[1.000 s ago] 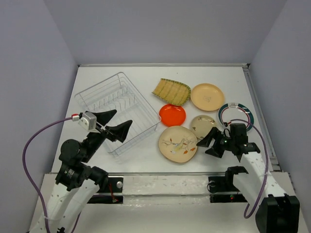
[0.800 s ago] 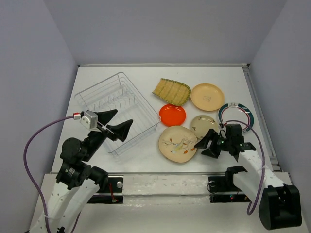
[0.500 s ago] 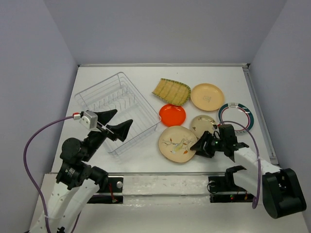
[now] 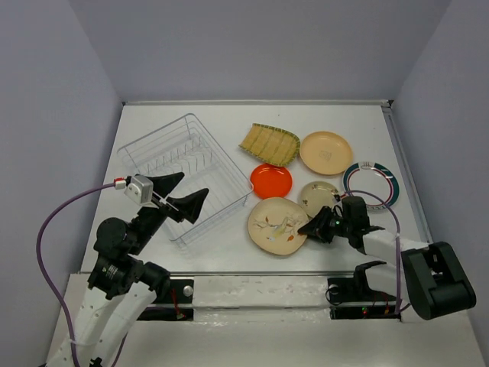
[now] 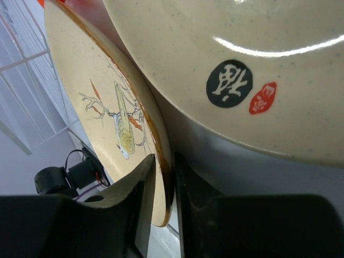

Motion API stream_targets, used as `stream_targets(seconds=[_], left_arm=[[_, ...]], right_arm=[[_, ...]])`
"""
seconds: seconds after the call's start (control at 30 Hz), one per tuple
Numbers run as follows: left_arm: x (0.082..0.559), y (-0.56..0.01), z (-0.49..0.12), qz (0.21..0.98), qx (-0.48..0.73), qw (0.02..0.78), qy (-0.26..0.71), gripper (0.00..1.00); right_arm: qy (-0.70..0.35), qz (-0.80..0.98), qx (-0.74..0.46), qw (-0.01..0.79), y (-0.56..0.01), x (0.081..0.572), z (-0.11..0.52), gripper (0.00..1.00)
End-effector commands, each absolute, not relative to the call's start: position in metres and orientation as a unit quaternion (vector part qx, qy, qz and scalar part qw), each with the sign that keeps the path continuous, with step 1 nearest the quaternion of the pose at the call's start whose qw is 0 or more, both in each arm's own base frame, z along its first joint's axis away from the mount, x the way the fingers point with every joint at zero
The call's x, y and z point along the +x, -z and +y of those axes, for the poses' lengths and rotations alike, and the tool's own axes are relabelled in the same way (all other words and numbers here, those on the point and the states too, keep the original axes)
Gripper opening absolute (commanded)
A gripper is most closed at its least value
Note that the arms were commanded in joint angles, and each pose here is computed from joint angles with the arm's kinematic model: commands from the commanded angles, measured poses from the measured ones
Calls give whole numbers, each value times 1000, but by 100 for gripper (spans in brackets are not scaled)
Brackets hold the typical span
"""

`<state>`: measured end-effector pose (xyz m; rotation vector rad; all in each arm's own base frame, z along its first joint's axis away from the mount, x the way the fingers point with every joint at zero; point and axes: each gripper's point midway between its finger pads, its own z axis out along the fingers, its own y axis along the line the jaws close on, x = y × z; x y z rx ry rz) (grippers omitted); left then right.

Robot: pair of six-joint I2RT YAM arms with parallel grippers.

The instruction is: Load the plates into the dish rack

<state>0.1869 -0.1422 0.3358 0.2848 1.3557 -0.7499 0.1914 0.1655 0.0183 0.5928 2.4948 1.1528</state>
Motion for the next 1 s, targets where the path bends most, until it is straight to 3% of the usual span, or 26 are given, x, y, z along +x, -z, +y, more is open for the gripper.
stream_targets(seconds=[0.0, 0.1, 0.23, 0.33, 0.4, 0.6, 0.77, 0.97], left_arm=[[183, -356, -141, 582, 137, 727, 337, 99], [183, -356, -140, 583, 136, 727, 337, 99], [184, -356, -140, 583, 136, 727, 337, 99], [185, -355, -140, 586, 130, 726, 337, 99], [187, -353, -140, 590, 127, 723, 336, 99], [191, -352, -137, 595, 114, 723, 331, 99], [199, -348, -125, 610, 79, 725, 309, 99], [213, -345, -95, 629, -4, 733, 258, 99]], right_arm=[[-362, 889, 224, 170, 6, 189, 154, 20], [-365, 889, 219, 171, 3, 189, 155, 7], [-366, 890, 216, 166, -11, 181, 154, 7], [-371, 882, 201, 207, -48, 186, 151, 7], [-383, 858, 181, 290, -100, 204, 148, 7], [-354, 817, 142, 433, -224, 233, 129, 7], [-308, 784, 133, 522, -298, 261, 110, 7], [-360, 710, 87, 599, -397, 297, 134, 7]])
